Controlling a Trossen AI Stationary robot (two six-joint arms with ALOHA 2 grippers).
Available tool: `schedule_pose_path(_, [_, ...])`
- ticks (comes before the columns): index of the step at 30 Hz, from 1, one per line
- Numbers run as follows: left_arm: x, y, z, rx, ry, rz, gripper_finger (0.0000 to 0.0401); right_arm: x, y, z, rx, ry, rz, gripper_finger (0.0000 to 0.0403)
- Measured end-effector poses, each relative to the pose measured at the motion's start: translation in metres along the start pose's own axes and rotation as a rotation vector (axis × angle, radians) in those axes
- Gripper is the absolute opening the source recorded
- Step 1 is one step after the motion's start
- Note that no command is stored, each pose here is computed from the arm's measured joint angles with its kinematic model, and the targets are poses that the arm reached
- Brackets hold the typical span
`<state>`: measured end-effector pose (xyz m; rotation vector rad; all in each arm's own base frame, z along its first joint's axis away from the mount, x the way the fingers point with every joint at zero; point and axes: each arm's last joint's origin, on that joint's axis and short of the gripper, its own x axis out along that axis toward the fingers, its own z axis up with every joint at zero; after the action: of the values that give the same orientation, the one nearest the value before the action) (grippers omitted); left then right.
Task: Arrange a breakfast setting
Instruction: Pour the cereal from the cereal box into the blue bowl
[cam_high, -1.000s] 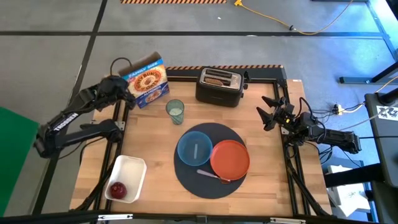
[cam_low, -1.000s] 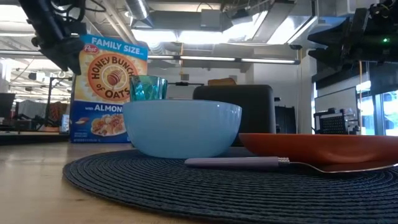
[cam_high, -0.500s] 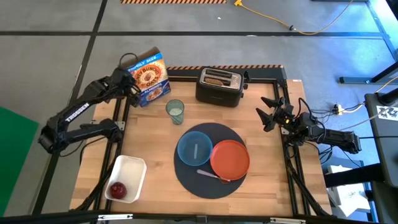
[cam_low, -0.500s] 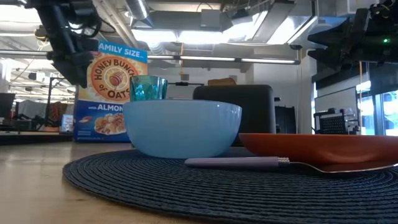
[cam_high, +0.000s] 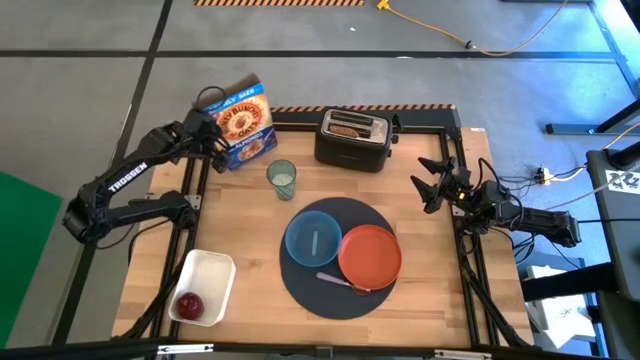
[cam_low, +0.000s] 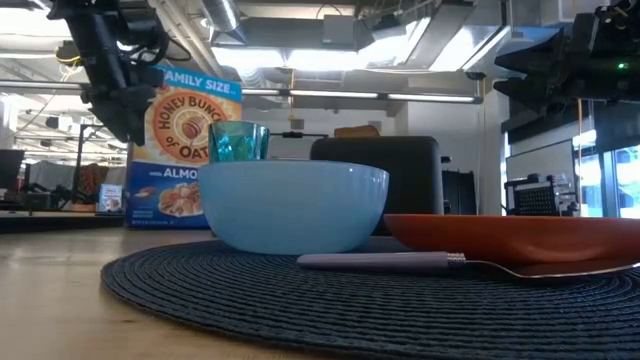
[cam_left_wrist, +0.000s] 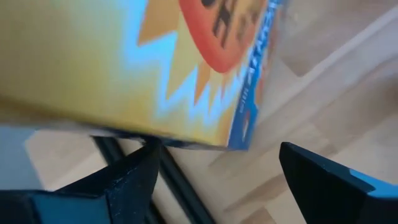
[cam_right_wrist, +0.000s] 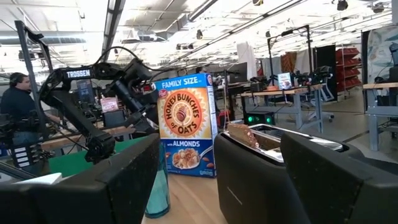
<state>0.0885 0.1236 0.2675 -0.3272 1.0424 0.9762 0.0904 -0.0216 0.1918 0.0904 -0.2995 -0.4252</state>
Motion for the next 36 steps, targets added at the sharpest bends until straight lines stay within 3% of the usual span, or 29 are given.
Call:
schedule_pose_path(10, [-0.005,-0.007,-0.017,-0.059,0.151,-0.018,0.0306,0.000,0.000,-0.002,0.008,0.020,-0.002,0.0324])
schedule_pose_path(14, [-0.013,-0.007,-0.025,-0.109,0.151,-0.016,0.0306,0.000,0.000,-0.002,0.021,0.020,-0.002,0.0324])
schedule_pose_path(24, [-0.044,-0.003,-0.048,-0.202,-0.004,-0.103,0.0306,0.000,0.000,-0.002,0.019,0.022,0.015,0.0324])
schedule_pose_path(29, [-0.053,-0.001,-0.053,-0.187,-0.092,-0.119,0.0306,0.000,0.001,-0.001,0.001,0.012,0.037,0.0324])
schedule_pose_path(33, [-0.054,-0.003,-0.048,-0.185,-0.135,-0.196,0.0309,0.000,0.002,0.001,0.003,-0.004,0.055,0.0324])
schedule_pose_path(36, [-0.053,-0.004,-0.041,-0.113,-0.182,-0.225,0.0315,0.000,0.002,0.001,-0.008,-0.003,0.057,0.0324])
